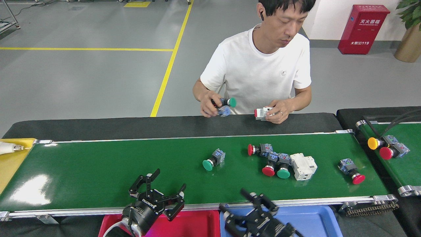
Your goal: Pick switch part from conveyor to tray
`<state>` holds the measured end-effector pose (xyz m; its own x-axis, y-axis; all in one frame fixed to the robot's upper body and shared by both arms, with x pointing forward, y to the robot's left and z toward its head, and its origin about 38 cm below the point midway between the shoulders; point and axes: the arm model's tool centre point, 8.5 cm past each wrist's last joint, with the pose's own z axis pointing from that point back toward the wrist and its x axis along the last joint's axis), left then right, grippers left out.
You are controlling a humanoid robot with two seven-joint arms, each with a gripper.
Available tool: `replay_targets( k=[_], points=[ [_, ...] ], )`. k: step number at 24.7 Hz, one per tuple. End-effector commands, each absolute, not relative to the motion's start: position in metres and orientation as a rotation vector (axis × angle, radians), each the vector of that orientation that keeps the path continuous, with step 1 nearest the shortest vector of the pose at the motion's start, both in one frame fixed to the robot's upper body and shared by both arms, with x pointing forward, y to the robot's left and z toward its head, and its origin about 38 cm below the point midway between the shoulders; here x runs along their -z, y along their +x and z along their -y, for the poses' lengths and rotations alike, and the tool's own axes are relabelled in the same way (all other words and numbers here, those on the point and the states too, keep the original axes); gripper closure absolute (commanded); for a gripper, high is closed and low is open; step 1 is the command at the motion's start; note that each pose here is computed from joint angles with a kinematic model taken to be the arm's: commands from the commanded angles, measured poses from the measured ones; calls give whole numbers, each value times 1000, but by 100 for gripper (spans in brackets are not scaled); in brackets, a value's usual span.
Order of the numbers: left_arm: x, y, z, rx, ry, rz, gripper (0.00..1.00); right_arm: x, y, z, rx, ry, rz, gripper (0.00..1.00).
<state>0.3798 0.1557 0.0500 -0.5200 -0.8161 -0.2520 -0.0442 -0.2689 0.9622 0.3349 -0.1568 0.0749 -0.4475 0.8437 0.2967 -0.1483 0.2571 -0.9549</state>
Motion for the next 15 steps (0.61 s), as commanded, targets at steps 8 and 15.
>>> replay_targets(
  k=[8, 15],
  points=[
    [-49, 428, -140, 1860, 1065, 1399, 0, -63, 314, 253, -1017, -1109, 1326, 7],
    [-42, 452, -154, 1855, 1062, 1322, 14, -49, 289, 253, -1099, -1054, 1323, 3]
  ],
)
